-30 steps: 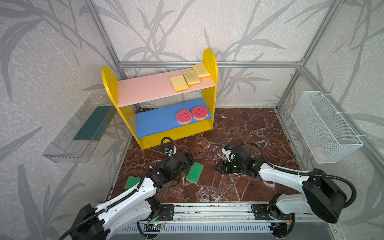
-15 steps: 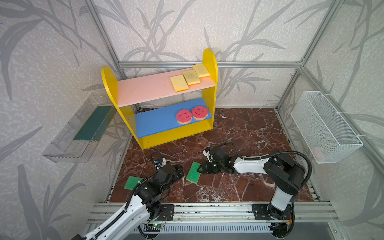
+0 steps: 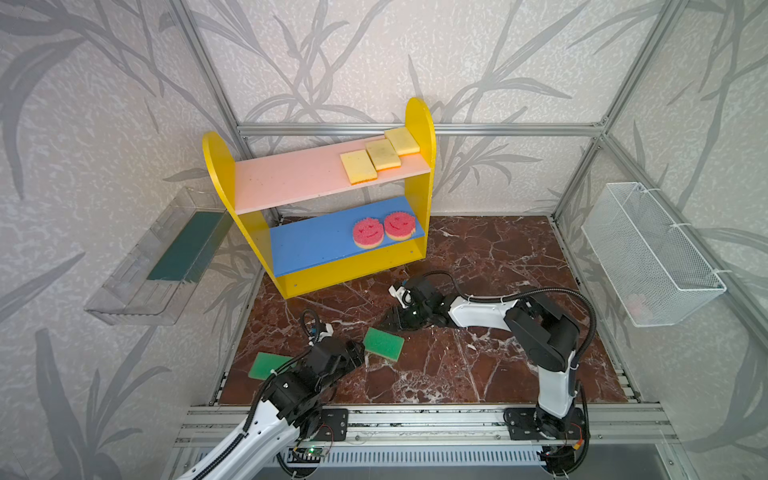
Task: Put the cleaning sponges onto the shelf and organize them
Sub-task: 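Lower the right gripper onto the green sponge beside the left gripper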
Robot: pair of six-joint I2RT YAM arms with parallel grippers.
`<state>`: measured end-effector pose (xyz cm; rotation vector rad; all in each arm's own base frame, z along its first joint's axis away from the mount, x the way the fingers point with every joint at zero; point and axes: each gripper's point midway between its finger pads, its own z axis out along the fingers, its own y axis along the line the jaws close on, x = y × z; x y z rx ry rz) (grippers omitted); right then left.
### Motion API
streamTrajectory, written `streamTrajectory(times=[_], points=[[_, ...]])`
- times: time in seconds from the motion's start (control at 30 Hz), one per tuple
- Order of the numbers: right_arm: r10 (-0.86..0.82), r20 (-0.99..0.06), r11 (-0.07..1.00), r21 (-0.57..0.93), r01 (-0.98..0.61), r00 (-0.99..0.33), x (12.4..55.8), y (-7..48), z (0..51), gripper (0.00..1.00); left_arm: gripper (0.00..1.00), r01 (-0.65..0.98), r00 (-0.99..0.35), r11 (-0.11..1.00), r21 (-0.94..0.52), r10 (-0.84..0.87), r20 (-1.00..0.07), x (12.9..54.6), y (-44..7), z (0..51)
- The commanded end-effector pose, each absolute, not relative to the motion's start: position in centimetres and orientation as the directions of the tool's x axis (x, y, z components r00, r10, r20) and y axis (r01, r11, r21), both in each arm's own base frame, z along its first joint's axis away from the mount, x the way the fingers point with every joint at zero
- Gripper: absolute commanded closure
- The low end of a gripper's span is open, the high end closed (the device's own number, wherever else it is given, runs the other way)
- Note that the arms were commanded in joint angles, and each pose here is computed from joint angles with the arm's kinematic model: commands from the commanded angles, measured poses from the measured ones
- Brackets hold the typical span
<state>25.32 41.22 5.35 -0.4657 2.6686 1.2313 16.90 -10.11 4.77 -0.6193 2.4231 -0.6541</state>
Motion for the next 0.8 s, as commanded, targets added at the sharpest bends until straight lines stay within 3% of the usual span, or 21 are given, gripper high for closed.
streamTrajectory(times=[0.0,0.1,0.23,0.33,0.5,0.77], points=[[-0.374,-0.336,0.567,0.655,-0.500,-0.864,23.5,39.9,7.4,0.29,0.24,-0.269,-0.746,0.767,-0.582,-0.548,-0.378,17.2,-10.6,4.8],[-0.527,-0.355,0.565,0.533,-0.630,-0.772,21.8,37.9,6.6,0.12,0.23,-0.274,-0.751,0.791,-0.547,-0.532,-0.392,17.5,-10.4,4.7],[-0.621,-0.423,0.540,0.379,-0.752,-0.660,21.3,35.9,6.5,0.03,0.14,-0.263,-0.728,0.822,-0.505,-0.513,-0.456,18.0,-9.4,6.3],[-0.669,-0.466,0.473,0.333,-0.816,-0.579,20.8,35.9,6.9,0.00,0.08,-0.253,-0.701,0.822,-0.510,-0.519,-0.489,18.3,-8.9,7.8],[-0.796,-0.468,0.339,0.181,-0.923,-0.384,19.3,36.5,5.6,0.01,0.07,-0.241,-0.687,0.813,-0.531,-0.529,-0.498,18.1,-8.7,8.9],[-0.831,-0.444,0.321,0.111,-0.941,-0.335,19.8,37.3,3.7,0.01,0.07,-0.251,-0.671,0.812,-0.528,-0.538,-0.509,17.5,-7.7,8.9]])
